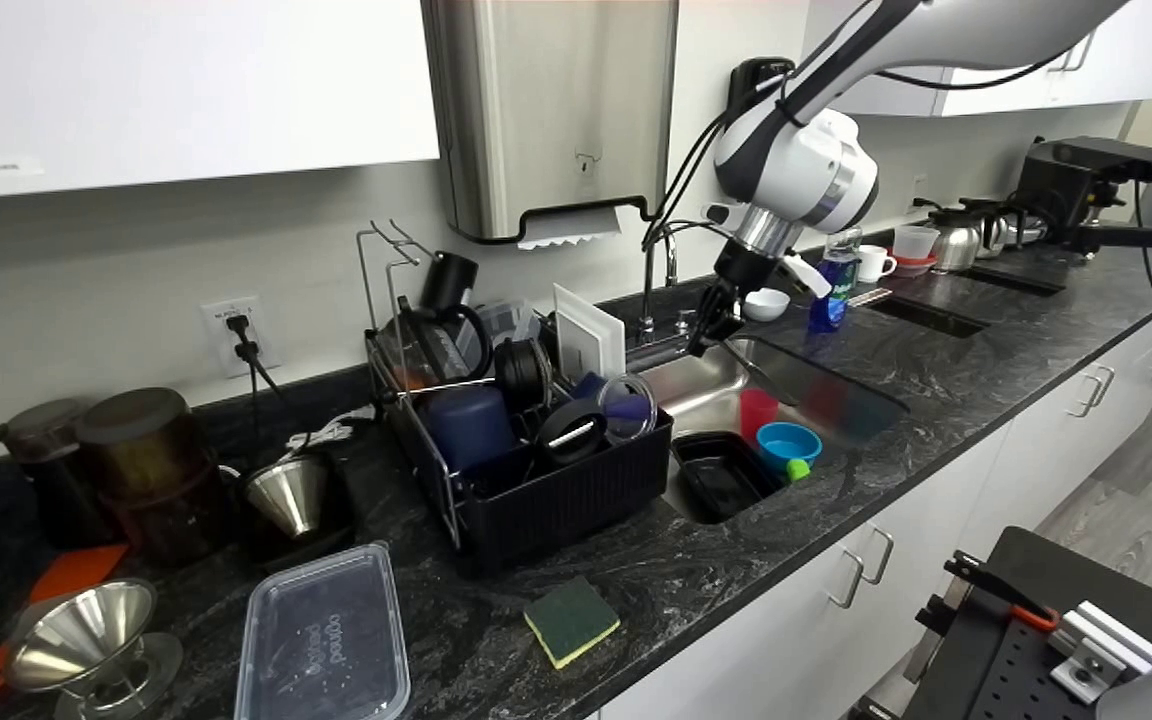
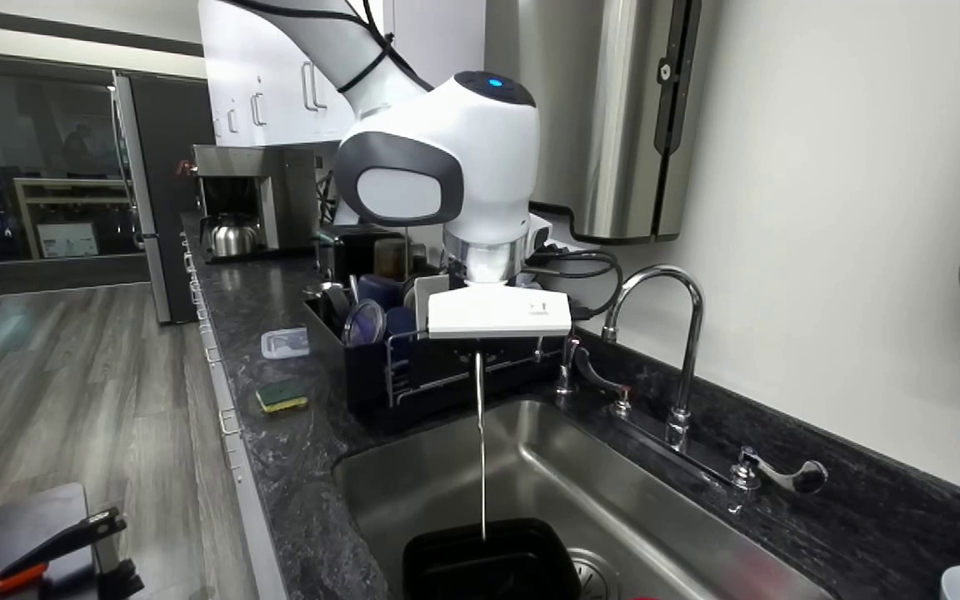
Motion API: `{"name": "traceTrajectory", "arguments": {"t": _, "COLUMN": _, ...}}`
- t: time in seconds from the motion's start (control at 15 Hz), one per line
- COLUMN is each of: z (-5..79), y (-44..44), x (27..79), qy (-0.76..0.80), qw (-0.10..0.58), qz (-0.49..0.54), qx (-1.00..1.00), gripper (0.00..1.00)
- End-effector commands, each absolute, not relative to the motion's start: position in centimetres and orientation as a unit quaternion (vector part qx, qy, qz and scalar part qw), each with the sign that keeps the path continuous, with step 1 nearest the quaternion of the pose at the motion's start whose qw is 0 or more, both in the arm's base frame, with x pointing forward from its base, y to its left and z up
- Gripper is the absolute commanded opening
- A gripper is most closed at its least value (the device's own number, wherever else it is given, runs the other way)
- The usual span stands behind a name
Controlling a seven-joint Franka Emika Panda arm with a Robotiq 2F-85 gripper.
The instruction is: Pick up the butter knife from the dish drainer and put it inside the sink
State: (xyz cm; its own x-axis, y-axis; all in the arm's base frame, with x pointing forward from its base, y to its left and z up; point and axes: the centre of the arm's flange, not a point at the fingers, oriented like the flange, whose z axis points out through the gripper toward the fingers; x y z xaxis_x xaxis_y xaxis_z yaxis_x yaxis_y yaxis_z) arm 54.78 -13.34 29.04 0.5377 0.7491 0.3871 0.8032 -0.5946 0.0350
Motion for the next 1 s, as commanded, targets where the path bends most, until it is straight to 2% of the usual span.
{"name": "traceTrajectory", "arguments": {"t": 0.0, "z": 27.9, "y": -14.2, "x": 55.3, "qy": -0.439, "qw": 0.079, "qz": -0.205, "qx": -0.871, "gripper": 0.02}}
{"name": "traceTrajectory", "arguments": {"t": 0.93, "z": 26.4, "y": -12.5, "x": 56.0, "qy": -0.393, "qw": 0.092, "qz": -0.214, "qx": -0.889, "gripper": 0.02}}
